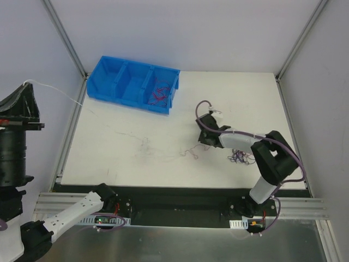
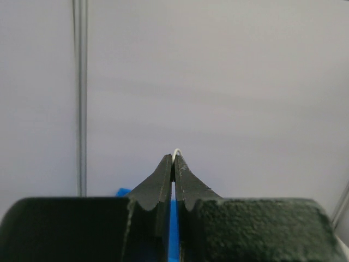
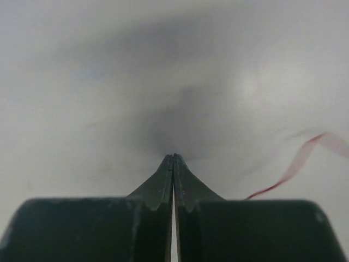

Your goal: Untangle the cables

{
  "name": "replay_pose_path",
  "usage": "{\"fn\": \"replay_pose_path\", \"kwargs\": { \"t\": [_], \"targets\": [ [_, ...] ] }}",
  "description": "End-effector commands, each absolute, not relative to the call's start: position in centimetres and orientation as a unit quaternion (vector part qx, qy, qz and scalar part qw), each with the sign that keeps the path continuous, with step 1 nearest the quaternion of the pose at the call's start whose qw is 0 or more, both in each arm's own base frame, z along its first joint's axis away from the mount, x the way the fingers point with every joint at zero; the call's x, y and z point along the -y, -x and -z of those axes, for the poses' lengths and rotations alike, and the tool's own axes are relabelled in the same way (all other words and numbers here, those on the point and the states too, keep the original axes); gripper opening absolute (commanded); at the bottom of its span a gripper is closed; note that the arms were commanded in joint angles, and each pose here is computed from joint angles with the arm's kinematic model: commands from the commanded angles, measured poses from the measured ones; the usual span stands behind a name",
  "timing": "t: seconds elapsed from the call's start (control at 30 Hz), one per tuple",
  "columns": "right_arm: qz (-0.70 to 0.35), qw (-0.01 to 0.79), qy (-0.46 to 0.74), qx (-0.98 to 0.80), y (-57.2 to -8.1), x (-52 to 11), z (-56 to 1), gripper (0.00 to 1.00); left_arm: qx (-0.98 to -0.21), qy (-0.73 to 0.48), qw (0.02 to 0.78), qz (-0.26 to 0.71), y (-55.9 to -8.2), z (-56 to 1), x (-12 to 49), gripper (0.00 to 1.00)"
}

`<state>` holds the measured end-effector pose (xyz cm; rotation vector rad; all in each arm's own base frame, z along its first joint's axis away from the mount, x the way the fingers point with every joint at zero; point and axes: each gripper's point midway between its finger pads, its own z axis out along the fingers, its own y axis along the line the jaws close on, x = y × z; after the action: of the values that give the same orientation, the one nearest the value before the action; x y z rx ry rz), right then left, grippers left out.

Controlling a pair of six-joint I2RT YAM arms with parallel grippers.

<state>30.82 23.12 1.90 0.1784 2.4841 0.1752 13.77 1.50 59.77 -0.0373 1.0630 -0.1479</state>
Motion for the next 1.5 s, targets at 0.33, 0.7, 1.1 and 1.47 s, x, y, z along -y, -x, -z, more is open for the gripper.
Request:
{"fn": "replay_pose_path", "kwargs": {
  "t": [0.33,0.7,1.1,1.47],
  "targets": [
    [-0.271,0.361,0.179,-0.874,-29.7,-28.6,-11.3,0.50,-0.540,-0.016,0.834,0.115,-17.7,-55.9,3.6,0.00],
    [-0.353,0.278,0.416,-0.790,-18.3,-43.5,-9.1,0.83,-0.544,-0.022,0.830,0.123,-17.4,-56.0,3.8,0.00],
    [-0.212,0.289,0.414,-0.837,-20.0,-43.8,-3.9,0.63,-0.543,-0.027,0.830,0.122,-17.4,-56.1,3.9,0.00],
    [-0.077,0.395,0.070,-0.913,-29.9,-29.2,-7.3,0.01,-0.541,0.025,0.838,0.062,-16.5,-56.0,0.0,0.00]
  ]
}}
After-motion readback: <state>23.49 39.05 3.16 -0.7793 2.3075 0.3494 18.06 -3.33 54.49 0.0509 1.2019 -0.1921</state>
